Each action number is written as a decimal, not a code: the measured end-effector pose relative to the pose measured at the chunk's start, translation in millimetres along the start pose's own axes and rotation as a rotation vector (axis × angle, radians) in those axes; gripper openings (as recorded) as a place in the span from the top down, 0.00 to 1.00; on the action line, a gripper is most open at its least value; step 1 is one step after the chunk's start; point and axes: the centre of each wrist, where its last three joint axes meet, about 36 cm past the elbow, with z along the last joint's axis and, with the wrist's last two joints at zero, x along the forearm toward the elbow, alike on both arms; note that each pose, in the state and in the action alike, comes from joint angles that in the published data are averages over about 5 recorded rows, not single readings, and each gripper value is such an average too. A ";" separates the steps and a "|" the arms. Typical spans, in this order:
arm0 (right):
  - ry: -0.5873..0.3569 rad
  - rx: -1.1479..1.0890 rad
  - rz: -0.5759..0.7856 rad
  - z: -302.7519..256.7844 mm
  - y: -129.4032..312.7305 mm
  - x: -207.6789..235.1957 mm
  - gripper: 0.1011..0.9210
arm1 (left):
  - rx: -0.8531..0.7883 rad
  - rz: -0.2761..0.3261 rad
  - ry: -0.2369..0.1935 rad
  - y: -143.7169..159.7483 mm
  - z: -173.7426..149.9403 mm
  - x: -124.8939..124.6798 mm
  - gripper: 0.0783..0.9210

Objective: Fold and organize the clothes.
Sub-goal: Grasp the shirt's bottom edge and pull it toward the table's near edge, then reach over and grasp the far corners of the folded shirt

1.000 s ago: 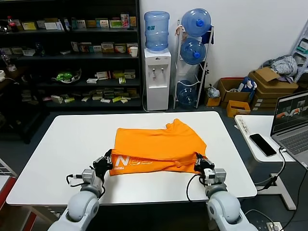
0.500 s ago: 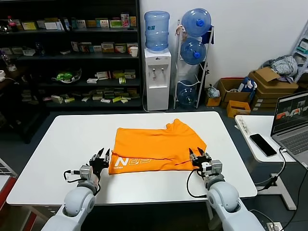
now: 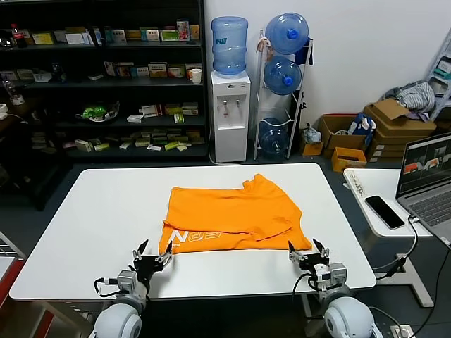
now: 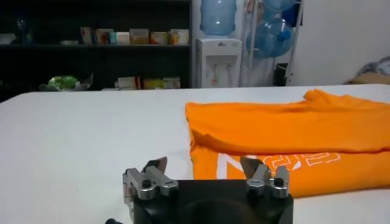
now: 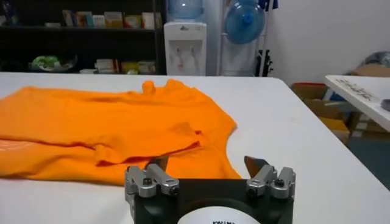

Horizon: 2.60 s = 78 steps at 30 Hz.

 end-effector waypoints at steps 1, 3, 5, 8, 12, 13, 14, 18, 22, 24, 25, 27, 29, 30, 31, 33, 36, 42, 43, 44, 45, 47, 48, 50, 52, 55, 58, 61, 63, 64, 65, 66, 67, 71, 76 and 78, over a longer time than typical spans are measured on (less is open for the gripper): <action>0.001 -0.002 0.002 0.4 -0.5 -2.0 0.12 | 0.003 -0.003 0.001 -0.5 1.6 -1.6 0.12; 0.004 -0.006 0.004 1.2 -1.1 -6.7 0.12 | 0.007 -0.008 0.003 -1.0 4.1 -5.0 0.12; 0.007 -0.010 0.003 2.3 -1.3 -11.8 0.12 | 0.007 -0.014 0.008 -0.4 6.4 -8.4 0.12; 0.012 -0.013 0.003 4.4 -1.8 -18.9 0.14 | 0.006 -0.024 0.017 1.5 9.1 -12.9 0.12; 0.019 -0.013 0.002 7.6 -2.6 -23.3 0.25 | 0.006 -0.032 0.028 1.4 11.3 -16.7 0.15; 0.020 -0.013 0.002 8.2 -2.7 -23.7 0.28 | 0.007 -0.032 0.031 0.7 11.8 -16.9 0.18; 0.022 -0.013 0.001 8.7 -2.9 -23.9 0.33 | 0.007 -0.032 0.034 -0.1 12.4 -17.0 0.21; 0.024 -0.013 0.002 10.1 -3.9 -23.3 0.46 | 0.009 -0.032 0.051 -4.0 14.3 -14.8 0.35; 0.018 -0.007 0.003 11.0 -5.1 -20.8 0.60 | 0.011 -0.025 0.059 -9.7 13.2 -9.5 0.49; 0.016 -0.004 0.004 11.3 -5.5 -18.8 0.68 | 0.012 -0.022 0.058 -13.1 12.2 -6.6 0.55; 0.015 -0.003 0.004 11.5 -5.6 -17.8 0.71 | 0.013 -0.022 0.057 -14.7 11.6 -5.1 0.58; 0.016 -0.002 0.005 11.6 -5.7 -15.4 0.78 | 0.016 -0.022 0.055 -17.7 10.4 -2.3 0.65; 0.016 -0.002 0.005 11.5 -5.5 -12.7 0.85 | 0.019 -0.022 0.053 -20.3 8.7 0.4 0.71; 0.016 -0.002 0.004 11.4 -5.4 -11.1 0.89 | 0.020 -0.023 0.053 -21.3 7.7 1.8 0.75; 0.017 -0.003 0.003 11.3 -5.2 -9.4 0.91 | 0.021 -0.023 0.052 -22.2 6.6 3.2 0.78; 0.020 -0.006 0.001 11.3 -5.2 -5.6 0.96 | 0.021 -0.025 0.051 -23.1 4.1 6.0 0.85; 0.024 -0.011 -0.001 10.8 -6.3 1.5 0.97 | 0.018 -0.030 0.052 -23.2 0.7 10.8 0.94; 0.035 -0.017 -0.003 12.6 -10.3 19.9 0.97 | 0.010 -0.037 0.053 -19.6 -3.3 22.6 0.99; 0.037 -0.017 -0.003 13.1 -11.2 23.8 0.97 | 0.008 -0.039 0.053 -18.6 -3.4 25.0 0.99; 0.040 -0.017 -0.003 13.8 -12.2 28.0 0.97 | 0.007 -0.039 0.054 -17.4 -3.5 27.5 0.99; 0.044 -0.016 -0.003 14.6 -13.0 32.3 0.97 | 0.006 -0.040 0.056 -16.2 -3.5 30.4 0.99; 0.053 -0.012 -0.003 16.8 -14.2 41.8 0.97 | 0.003 -0.042 0.060 -13.7 -3.4 37.3 0.99; 0.059 -0.009 -0.002 18.1 -14.6 46.9 0.97 | 0.001 -0.041 0.063 -12.5 -3.1 41.4 0.99; 0.072 -0.004 0.000 20.7 -14.8 57.4 0.97 | -0.003 -0.040 0.072 -10.7 -2.0 50.7 0.99; 0.087 0.000 0.002 22.8 -14.6 68.1 0.97 | -0.008 -0.035 0.084 -9.4 -0.5 60.7 0.99; 0.104 0.009 0.006 23.5 -14.6 82.6 0.92 | -0.015 -0.029 0.105 -7.7 1.8 76.1 0.99; 0.106 0.022 0.012 18.8 -15.1 92.5 0.83 | -0.023 -0.023 0.123 -5.5 2.9 90.2 0.94; 0.087 0.032 0.012 7.0 -16.1 95.7 0.72 | -0.032 -0.023 0.127 -2.4 -0.4 100.4 0.85; 0.064 0.035 0.010 -4.1 -17.1 92.6 0.66 | -0.037 -0.023 0.121 0.2 -6.1 104.1 0.77; 0.049 0.034 0.008 -10.8 -17.5 89.1 0.62 | -0.040 -0.023 0.115 1.7 -9.9 104.8 0.74; 0.033 0.033 0.006 -17.8 -17.9 84.4 0.59 | -0.041 -0.021 0.107 3.3 -14.5 104.4 0.71; 0.016 0.030 0.004 -25.0 -18.2 78.4 0.55 | -0.042 -0.019 0.097 5.0 -19.6 103.1 0.67; -0.002 0.026 0.002 -32.2 -18.4 71.0 0.51 | -0.043 -0.015 0.085 6.9 -25.0 100.6 0.64; -0.069 0.003 -0.003 -61.4 -19.0 26.4 0.37 | -0.032 0.010 0.022 13.9 -47.6 76.4 0.50; -0.099 -0.031 -0.016 -91.5 -13.3 -48.4 0.20 | 0.003 0.041 -0.026 22.0 -68.4 15.1 0.30; -0.091 -0.042 -0.024 -101.3 -8.9 -78.1 0.16 | 0.020 0.046 -0.021 25.0 -73.9 -15.2 0.23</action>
